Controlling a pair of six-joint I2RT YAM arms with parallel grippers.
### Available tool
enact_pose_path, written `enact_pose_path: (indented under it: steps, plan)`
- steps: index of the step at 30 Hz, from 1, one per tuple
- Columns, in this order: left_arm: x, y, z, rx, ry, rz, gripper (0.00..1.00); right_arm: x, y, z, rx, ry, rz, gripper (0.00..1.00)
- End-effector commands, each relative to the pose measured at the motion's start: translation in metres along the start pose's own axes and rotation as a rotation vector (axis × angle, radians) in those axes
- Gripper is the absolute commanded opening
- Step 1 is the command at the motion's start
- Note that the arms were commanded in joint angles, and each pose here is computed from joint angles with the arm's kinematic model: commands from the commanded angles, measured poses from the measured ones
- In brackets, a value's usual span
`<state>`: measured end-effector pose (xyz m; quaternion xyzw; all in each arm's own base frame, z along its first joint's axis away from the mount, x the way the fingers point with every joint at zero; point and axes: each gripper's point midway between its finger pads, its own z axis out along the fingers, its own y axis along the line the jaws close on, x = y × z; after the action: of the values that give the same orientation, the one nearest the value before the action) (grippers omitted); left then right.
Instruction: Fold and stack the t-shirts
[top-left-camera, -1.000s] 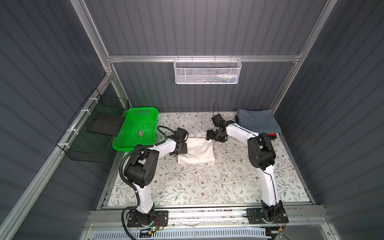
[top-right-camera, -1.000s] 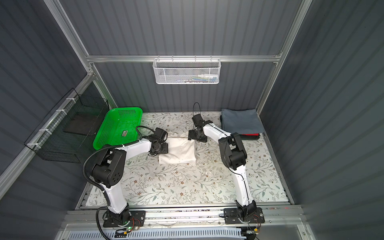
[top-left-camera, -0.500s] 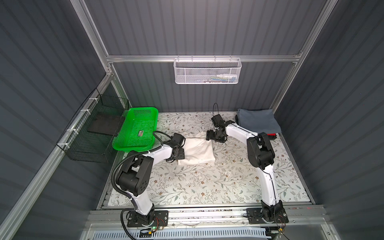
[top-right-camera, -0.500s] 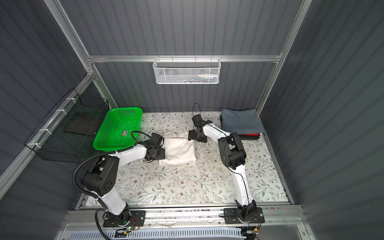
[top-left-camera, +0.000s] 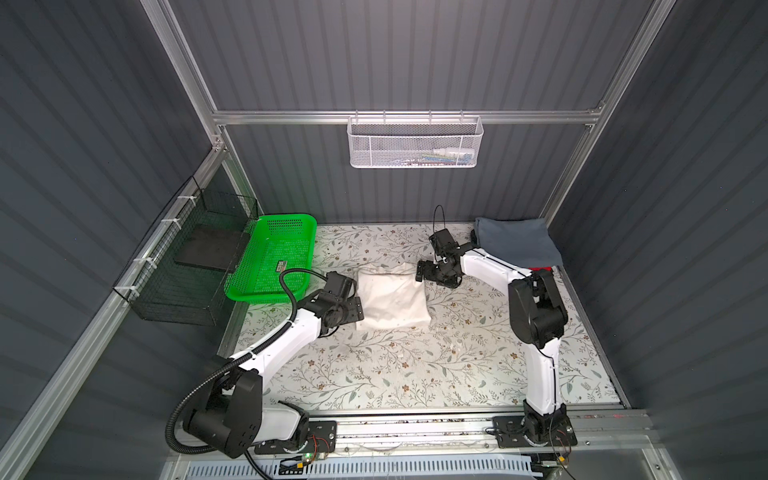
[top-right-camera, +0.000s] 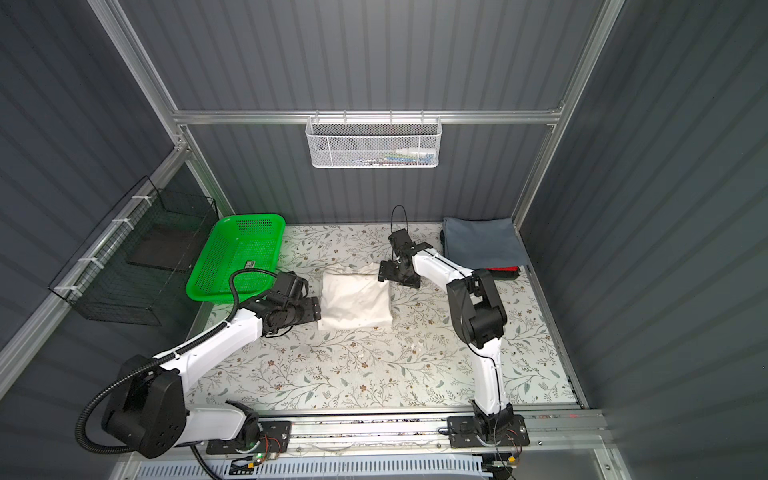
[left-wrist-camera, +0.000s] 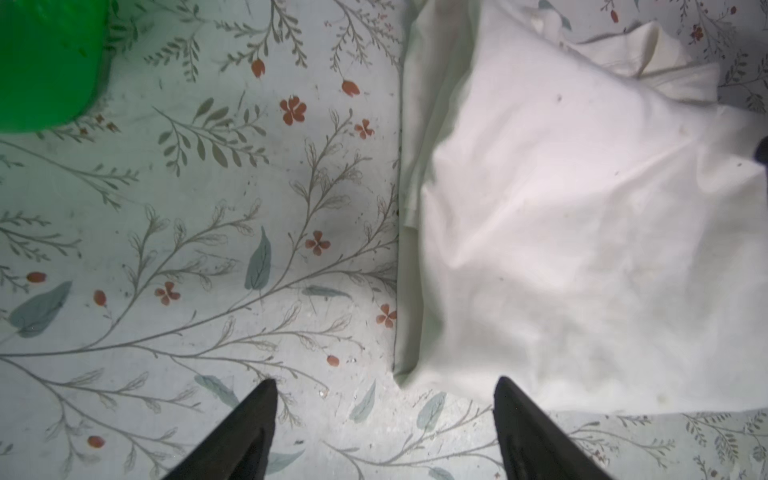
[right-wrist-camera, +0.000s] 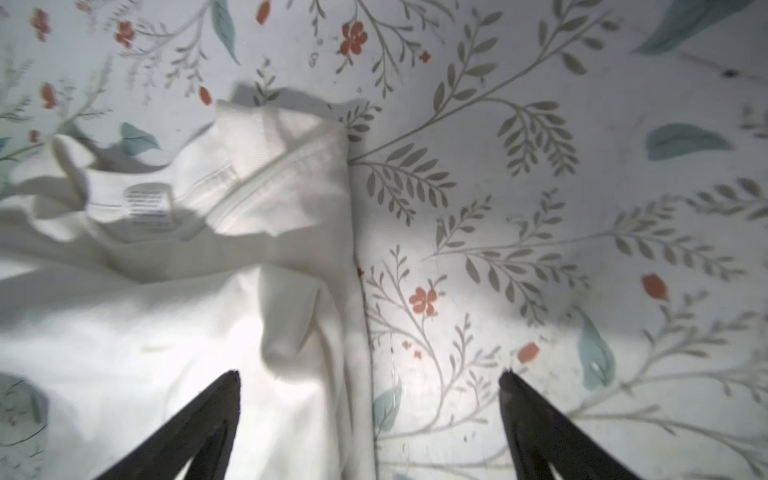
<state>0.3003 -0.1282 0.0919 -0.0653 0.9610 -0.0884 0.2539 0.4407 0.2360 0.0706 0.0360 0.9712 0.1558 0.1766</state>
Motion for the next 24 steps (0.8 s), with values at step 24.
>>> enact_pose_path:
  steps: [24]
  plan:
    - [0.022,-0.019,0.023,0.239,-0.069,-0.089,0.54,0.059,0.044,-0.039,-0.337,0.039,0.097,0.87]
